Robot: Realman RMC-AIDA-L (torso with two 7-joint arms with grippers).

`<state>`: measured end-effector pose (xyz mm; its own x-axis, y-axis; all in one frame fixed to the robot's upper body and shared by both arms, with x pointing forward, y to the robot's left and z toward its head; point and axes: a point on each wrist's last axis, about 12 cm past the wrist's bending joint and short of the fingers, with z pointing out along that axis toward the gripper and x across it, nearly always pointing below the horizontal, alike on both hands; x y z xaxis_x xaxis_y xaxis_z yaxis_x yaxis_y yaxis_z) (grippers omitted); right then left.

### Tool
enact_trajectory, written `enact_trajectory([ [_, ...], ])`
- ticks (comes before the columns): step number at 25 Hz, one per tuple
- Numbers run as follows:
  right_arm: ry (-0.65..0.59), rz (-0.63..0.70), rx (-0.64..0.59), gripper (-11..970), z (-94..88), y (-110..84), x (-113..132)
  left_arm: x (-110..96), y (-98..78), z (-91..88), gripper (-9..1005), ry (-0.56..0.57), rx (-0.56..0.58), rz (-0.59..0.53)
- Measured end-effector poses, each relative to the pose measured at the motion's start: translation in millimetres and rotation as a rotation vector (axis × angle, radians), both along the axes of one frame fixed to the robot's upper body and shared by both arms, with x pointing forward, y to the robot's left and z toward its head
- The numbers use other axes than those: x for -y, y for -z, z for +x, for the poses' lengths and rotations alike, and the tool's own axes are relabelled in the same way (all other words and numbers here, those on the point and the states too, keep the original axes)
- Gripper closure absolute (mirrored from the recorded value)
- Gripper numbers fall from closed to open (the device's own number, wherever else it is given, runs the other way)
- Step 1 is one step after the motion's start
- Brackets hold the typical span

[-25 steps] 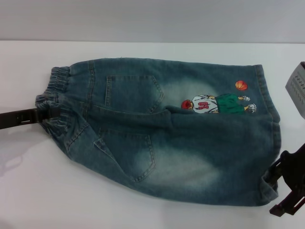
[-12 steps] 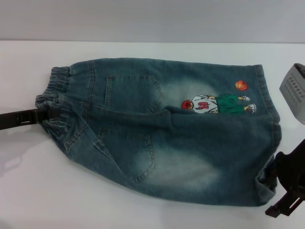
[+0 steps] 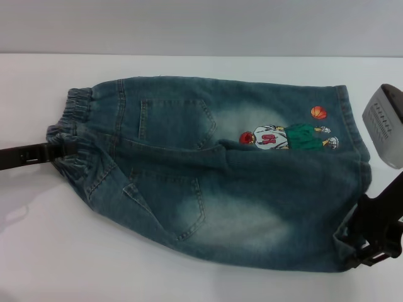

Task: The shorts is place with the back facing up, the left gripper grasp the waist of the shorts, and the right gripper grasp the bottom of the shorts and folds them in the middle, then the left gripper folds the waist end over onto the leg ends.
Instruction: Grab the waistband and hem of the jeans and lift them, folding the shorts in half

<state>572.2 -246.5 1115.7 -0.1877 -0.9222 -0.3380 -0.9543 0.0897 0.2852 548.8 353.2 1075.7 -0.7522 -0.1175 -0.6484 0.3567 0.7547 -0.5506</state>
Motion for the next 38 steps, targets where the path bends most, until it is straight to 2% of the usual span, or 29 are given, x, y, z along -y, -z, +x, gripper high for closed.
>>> enact_trajectory([
  [2,-0.009,-0.008,-0.002,543,-0.5,0.7,-0.9,0.1,0.1,-0.1,947,0.0,-0.001,-0.001],
  [7,-0.015,-0.012,-0.002,783,-0.8,1.1,-1.7,-0.5,0.4,-0.9,947,0.0,-0.002,-0.001],
  [13,-0.007,0.004,0.005,960,-1.0,0.2,0.1,-0.7,-0.1,-1.0,947,0.001,-0.001,0.0],
  [18,0.03,0.114,0.032,960,0.4,-11.1,8.8,-0.6,-1.5,-0.8,947,0.001,0.005,-0.007],
  [24,0.133,0.27,0.097,961,1.0,-28.7,29.5,1.5,-11.9,1.1,947,0.005,0.049,-0.083],
  [28,0.227,0.385,0.158,961,-0.3,-39.6,47.5,2.0,-22.0,4.6,946,0.0,0.098,-0.129],
  [33,0.398,0.549,0.298,961,-0.1,-50.2,73.8,1.9,-30.0,9.1,946,-0.026,0.145,-0.169],
  [38,0.538,0.62,0.419,960,2.1,-51.4,93.1,1.4,-31.7,16.1,946,-0.063,0.163,-0.159],
])
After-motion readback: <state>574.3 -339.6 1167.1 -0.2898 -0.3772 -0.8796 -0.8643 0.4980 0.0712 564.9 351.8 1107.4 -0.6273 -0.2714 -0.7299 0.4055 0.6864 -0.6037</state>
